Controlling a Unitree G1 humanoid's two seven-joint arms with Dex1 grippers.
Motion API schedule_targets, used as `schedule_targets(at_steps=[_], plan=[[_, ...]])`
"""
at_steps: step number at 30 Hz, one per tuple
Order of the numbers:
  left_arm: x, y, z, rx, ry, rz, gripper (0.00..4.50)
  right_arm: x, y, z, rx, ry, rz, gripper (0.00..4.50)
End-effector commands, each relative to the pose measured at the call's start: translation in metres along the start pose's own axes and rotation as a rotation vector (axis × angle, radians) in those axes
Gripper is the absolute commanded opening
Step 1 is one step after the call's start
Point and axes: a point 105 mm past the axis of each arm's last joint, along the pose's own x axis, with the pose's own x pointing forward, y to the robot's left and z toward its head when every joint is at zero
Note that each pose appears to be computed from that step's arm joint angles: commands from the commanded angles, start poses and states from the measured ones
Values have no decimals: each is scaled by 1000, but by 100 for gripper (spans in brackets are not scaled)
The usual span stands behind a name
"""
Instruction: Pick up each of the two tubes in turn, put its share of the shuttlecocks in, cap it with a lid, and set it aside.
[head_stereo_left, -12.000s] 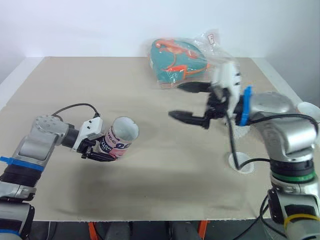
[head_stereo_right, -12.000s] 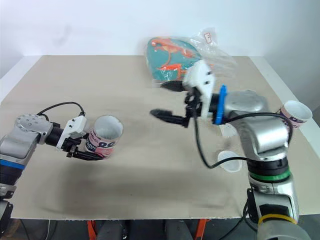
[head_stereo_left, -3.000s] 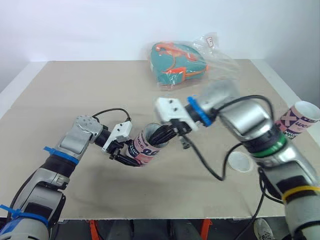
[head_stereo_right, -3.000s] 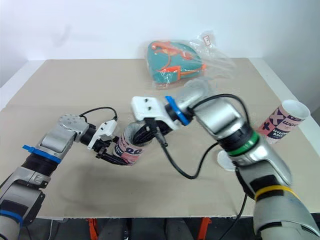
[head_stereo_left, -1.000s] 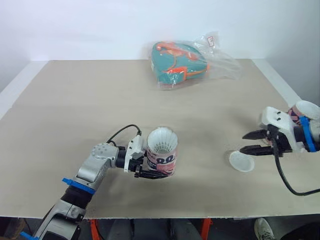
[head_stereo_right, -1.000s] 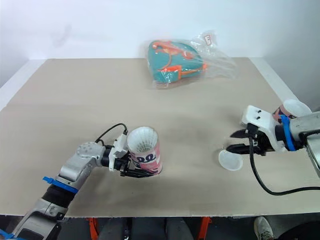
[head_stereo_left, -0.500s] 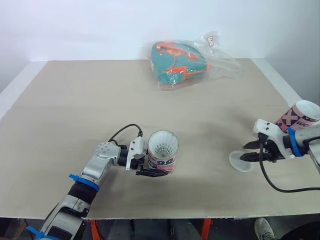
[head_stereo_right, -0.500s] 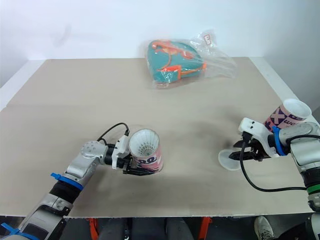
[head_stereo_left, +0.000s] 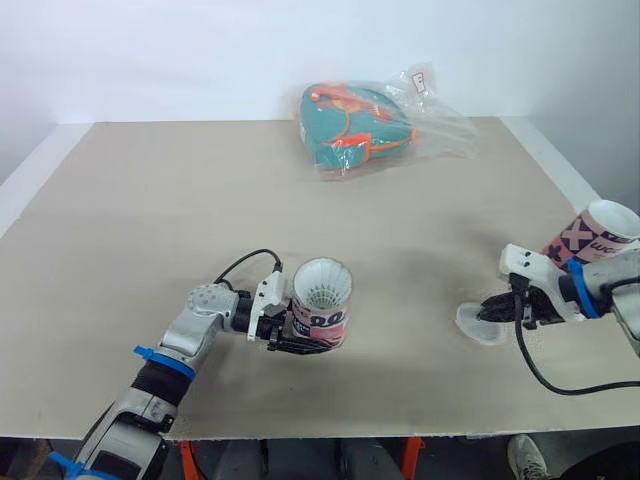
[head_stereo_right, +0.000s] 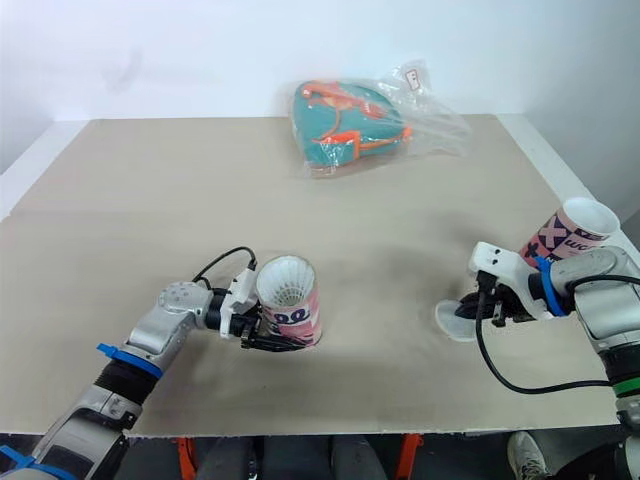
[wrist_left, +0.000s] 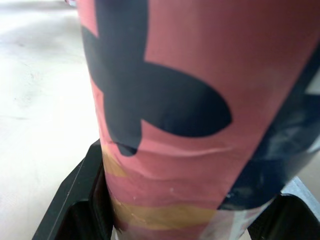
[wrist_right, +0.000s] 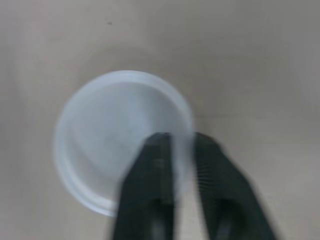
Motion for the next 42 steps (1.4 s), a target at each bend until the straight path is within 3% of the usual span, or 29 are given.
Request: schedule_targets(at_steps=[1,5,10,16,19,27,42], plan=[[-1,-8,-11,-37,52,-44,278,0,5,-2,-4,14,19,7],[-2,-8,-13,-51,65,-46,278,-1,5,4,-22,1,8,7],[-2,-7,-17,-59,80,-43,278,-11,6,42,-109,-96,-17,7],[0,-6,-17,-58,67,-34,278,-36,53,140,-290,-430,127,7],[0,-5,-16,-57,68,-37,278,-48,69,179,-395,-521,171,7],[2,-2,-13,-54,68,-53,278,-37,98,230,-659,-481,249,7],[9,-6,-17,-64,76,-66,278,-22,121,269,-907,-438,306,7]])
